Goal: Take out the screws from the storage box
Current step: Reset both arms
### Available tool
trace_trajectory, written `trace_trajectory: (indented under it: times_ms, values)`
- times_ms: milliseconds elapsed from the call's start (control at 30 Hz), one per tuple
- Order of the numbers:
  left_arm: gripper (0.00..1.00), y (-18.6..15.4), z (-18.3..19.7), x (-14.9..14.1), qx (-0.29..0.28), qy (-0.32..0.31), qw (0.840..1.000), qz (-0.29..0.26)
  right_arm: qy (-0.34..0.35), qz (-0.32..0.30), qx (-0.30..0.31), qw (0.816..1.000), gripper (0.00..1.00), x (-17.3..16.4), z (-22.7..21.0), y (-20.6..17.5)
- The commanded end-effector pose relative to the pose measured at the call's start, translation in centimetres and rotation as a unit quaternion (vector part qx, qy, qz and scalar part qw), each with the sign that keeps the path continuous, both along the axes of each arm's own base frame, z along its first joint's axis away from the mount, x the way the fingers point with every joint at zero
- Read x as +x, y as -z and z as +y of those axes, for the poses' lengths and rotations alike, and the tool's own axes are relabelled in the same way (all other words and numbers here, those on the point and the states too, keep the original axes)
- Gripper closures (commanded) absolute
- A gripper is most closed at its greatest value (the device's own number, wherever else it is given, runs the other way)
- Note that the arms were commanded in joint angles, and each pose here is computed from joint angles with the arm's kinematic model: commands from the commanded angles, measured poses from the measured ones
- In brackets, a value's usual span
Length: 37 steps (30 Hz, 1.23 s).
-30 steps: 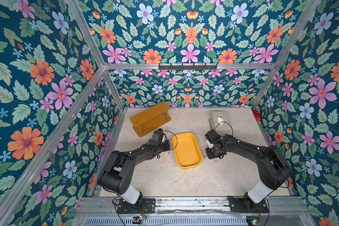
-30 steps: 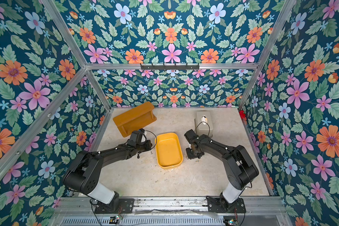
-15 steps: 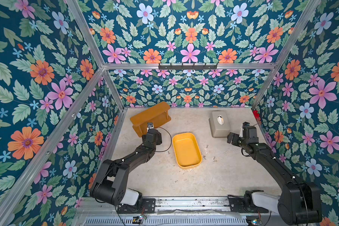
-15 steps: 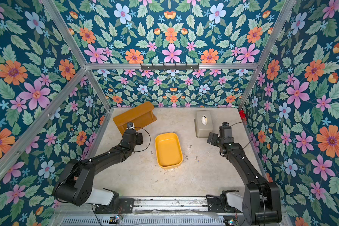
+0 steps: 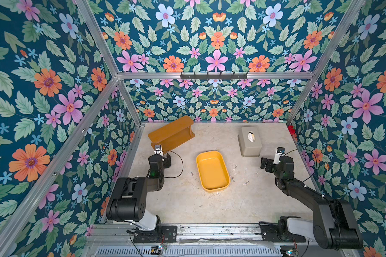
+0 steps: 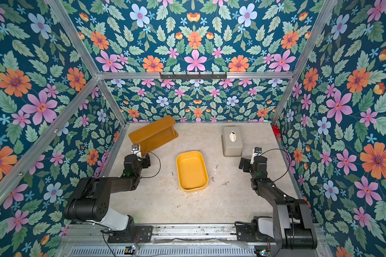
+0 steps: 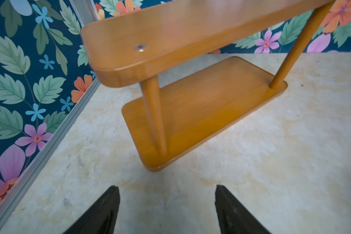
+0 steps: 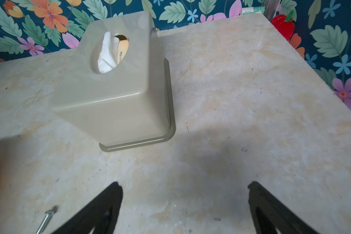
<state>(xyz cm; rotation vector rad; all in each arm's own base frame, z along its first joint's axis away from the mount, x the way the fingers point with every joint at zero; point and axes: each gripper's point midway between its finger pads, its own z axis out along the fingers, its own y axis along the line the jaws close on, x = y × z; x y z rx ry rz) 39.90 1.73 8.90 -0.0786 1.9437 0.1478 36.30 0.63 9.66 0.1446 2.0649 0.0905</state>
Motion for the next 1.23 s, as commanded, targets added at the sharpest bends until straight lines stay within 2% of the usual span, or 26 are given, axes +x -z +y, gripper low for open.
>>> trace_trajectory:
  times_ms: [0, 133, 200, 267, 300, 333, 367, 433, 500, 1200]
  values:
    - [0.21, -2.1, -0.1, 0.5, -0.03, 0.026, 0.998, -0.057, 0.008, -0.071, -0.02, 0.997, 0.0, 1.5, -0.5, -2.2]
    - [0.21, -2.1, -0.4, -0.3, -0.024, 0.034, 0.997, -0.072, 0.012, -0.066, -0.018, 0.998, 0.0, 1.8, -0.8, -1.1]
    - [0.19, -2.5, -0.3, -0.8, -0.021, 0.032, 0.993, -0.108, 0.016, -0.073, -0.016, 0.997, 0.0, 1.9, -1.0, -1.0]
    - [0.18, -1.8, -0.5, -0.8, -0.022, 0.037, 0.996, -0.083, 0.02, -0.075, -0.016, 0.997, 0.0, 1.7, -1.2, -1.0]
    - [0.18, -2.0, -0.4, -0.8, -0.021, 0.036, 0.995, -0.09, 0.02, -0.08, -0.016, 0.996, 0.0, 1.6, -1.2, -1.0]
    - [0.16, -2.0, -0.5, -0.8, -0.02, 0.037, 0.995, -0.09, 0.022, -0.083, -0.016, 0.996, 0.0, 1.4, -1.3, -0.9]
    - [0.01, -1.8, -0.4, -0.8, -0.021, 0.036, 0.996, -0.084, 0.024, -0.086, -0.016, 0.996, 0.0, 1.2, -1.4, -0.6]
    - [0.01, -1.9, -0.3, -0.8, -0.021, 0.032, 0.995, -0.088, 0.045, -0.111, -0.017, 0.993, 0.0, 1.1, -2.1, -0.8]
    - [0.01, -1.8, -0.3, -0.8, -0.021, 0.032, 0.996, -0.086, 0.045, -0.092, -0.016, 0.995, 0.0, 1.1, -2.0, -0.5]
    - [0.01, -1.9, -0.4, -0.9, -0.021, 0.033, 0.995, -0.087, 0.047, -0.095, -0.008, 0.994, 0.0, 1.3, -2.3, -0.5]
